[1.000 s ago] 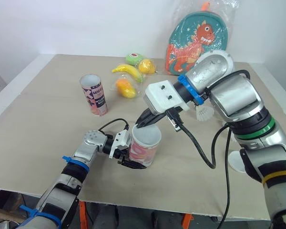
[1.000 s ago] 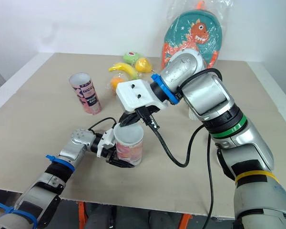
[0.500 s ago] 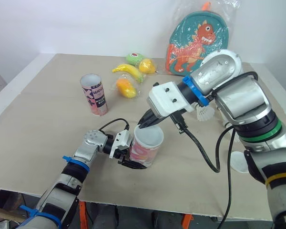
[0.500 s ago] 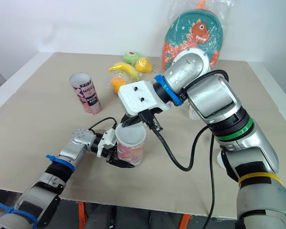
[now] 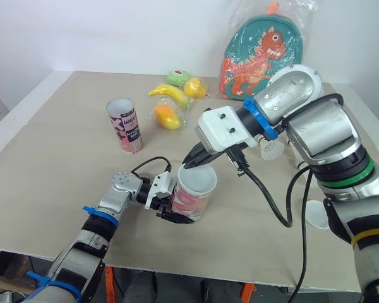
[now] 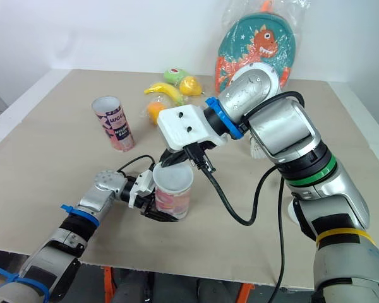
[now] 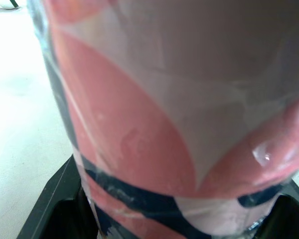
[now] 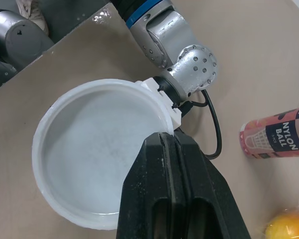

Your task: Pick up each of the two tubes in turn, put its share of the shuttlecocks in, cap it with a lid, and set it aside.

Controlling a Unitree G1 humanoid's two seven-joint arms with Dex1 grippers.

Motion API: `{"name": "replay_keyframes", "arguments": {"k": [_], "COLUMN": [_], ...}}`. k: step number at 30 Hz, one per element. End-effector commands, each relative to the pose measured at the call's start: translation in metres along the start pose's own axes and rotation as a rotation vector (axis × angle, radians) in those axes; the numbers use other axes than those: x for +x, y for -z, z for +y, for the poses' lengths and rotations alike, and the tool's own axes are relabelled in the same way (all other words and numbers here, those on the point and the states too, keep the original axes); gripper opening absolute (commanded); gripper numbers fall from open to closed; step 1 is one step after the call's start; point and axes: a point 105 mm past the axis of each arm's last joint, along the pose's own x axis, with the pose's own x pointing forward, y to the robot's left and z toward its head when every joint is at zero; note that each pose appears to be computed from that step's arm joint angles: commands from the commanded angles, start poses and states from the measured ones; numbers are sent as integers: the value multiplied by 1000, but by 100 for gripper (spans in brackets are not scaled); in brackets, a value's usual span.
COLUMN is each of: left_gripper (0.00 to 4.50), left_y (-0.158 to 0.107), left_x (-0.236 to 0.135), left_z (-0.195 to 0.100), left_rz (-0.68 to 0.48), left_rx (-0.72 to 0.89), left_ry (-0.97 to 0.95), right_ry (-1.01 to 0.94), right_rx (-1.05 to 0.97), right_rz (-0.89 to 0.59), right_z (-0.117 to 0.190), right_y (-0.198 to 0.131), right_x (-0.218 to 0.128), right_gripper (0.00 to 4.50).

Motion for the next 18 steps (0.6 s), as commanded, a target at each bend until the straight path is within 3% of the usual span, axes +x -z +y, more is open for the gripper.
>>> {"name": "replay_keyframes", "arguments": {"k": [1, 6, 18], "left_gripper": [304, 304, 304], "left_y": [21, 22, 22], "left_x": [-6, -7, -8], "left_z": [-5, -6, -5], "left_rz": [40, 39, 39], "left_rx": [-89, -90, -94], "left_ry": [-32, -35, -47], "right_ry": [31, 52, -42], "right_rx": [-56, -101, -89], "right_rz": [26, 113, 68], "right_z": [-2, -5, 18], "right_y": [-4, 6, 2], "right_x": [-6, -8, -1], "right_gripper": [4, 4, 4]}}
